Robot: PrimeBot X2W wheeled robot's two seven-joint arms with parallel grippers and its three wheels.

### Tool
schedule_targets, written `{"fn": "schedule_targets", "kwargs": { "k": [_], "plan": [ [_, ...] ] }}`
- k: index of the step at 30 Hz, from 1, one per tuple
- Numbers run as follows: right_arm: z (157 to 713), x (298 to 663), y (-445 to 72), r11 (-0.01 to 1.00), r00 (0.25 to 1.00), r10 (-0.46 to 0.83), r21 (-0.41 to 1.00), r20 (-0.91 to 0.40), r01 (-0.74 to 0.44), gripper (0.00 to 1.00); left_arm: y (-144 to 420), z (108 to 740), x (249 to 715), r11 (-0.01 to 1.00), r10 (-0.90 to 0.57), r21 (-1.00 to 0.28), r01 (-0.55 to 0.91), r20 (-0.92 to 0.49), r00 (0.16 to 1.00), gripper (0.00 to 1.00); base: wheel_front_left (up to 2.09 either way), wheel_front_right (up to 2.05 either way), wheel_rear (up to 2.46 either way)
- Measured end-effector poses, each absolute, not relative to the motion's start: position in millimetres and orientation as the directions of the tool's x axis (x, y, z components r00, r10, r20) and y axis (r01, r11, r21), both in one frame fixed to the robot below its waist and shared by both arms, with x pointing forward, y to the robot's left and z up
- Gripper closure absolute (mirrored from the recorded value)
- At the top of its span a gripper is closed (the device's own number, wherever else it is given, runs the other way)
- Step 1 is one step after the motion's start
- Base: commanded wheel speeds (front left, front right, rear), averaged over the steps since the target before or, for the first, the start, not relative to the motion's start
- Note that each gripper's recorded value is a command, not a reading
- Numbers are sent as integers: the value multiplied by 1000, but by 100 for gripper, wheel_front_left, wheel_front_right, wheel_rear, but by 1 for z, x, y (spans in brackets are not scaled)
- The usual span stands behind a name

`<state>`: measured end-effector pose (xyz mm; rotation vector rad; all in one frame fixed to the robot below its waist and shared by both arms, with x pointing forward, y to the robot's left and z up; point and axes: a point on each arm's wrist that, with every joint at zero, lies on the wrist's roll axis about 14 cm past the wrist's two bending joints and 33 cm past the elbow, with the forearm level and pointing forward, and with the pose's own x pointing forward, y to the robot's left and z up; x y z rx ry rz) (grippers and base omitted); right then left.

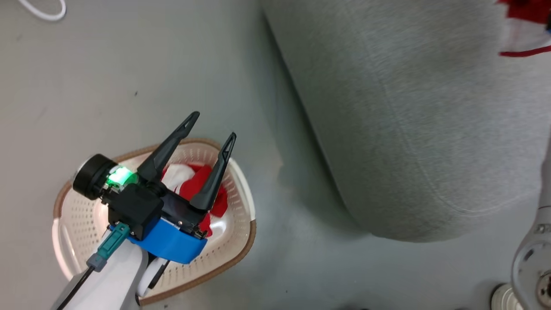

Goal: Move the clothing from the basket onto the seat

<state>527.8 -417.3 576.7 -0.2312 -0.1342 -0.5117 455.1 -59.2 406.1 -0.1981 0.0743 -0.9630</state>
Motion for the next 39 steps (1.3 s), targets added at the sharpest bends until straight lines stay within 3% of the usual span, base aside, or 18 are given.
{"fn": "schedule_targets", "kwargs": {
  "k": [10, 11, 12, 13, 24, 31, 39],
  "plan": [
    [473, 552, -427, 838, 851, -525, -189, -22, 512, 100, -23, 368, 467, 631, -770, -219, 745, -51, 637, 0, 0, 0, 0],
    [464, 552, -427, 837, 847, -530, -186, -41, 515, 95, -20, 365, 467, 638, -764, -219, 738, -59, 642, 0, 0, 0, 0],
    [456, 550, -428, 834, 841, -538, -182, -60, 521, 53, -18, 363, 468, 644, -759, -221, 732, -65, 648, 0, 0, 0, 0],
    [448, 549, -428, 833, 837, -541, -181, -78, 522, 0, -15, 361, 468, 650, -754, -220, 727, -70, 653, 0, 0, 0, 0],
    [442, 533, -417, 845, 841, -528, -179, -119, 504, 0, -18, 382, 472, 660, -741, -220, 718, -35, 670, 0, 0, 0, 0],
    [456, 518, -392, 875, 879, -464, -209, -109, 436, 0, -14, 406, 470, 694, -704, -223, 685, -13, 710, 0, 0, 0, 0],
    [487, 480, -364, 905, 913, -406, -154, -36, 396, 0, 5, 436, 452, 758, -629, -226, 612, -4, 778, 0, 0, 0, 0]
  ]
}}
